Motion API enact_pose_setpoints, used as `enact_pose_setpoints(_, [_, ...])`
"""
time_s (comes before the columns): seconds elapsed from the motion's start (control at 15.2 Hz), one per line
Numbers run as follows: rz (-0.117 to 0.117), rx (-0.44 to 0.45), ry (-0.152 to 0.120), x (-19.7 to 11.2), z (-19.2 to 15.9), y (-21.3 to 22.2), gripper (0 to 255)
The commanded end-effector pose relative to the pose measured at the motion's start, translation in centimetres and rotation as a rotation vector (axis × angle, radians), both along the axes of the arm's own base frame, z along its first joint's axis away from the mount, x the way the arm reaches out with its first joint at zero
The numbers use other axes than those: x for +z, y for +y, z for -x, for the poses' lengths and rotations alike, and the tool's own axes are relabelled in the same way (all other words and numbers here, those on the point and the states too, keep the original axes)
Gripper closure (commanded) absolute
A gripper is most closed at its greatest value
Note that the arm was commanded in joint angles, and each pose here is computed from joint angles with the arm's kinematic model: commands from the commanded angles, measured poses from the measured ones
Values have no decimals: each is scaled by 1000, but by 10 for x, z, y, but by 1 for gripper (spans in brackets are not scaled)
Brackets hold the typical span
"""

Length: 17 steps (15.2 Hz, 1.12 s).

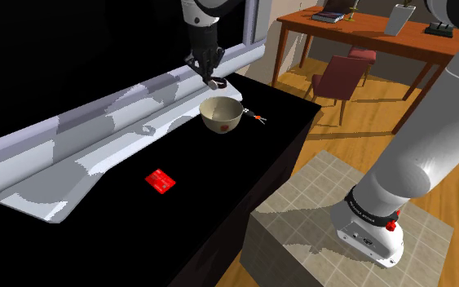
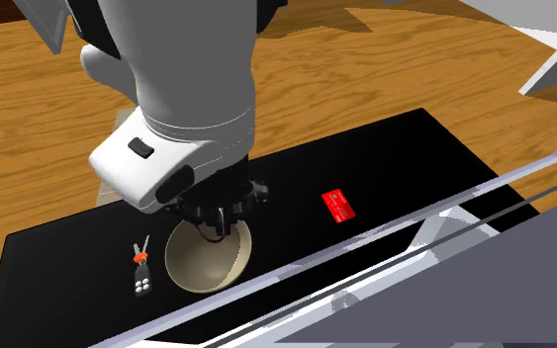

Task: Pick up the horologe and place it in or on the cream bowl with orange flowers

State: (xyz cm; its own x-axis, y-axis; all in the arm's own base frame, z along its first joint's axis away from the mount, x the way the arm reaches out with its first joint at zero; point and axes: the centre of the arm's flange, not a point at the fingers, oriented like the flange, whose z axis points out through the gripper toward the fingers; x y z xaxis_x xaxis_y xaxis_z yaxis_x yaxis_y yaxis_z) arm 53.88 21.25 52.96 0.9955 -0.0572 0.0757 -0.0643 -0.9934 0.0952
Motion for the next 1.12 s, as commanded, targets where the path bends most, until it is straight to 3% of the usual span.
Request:
enact_pose_setpoints(0.0, [0, 2, 0, 3, -7, -27, 255])
enact_pose_setpoints(1.06, [0, 2, 0, -81, -7, -27, 255])
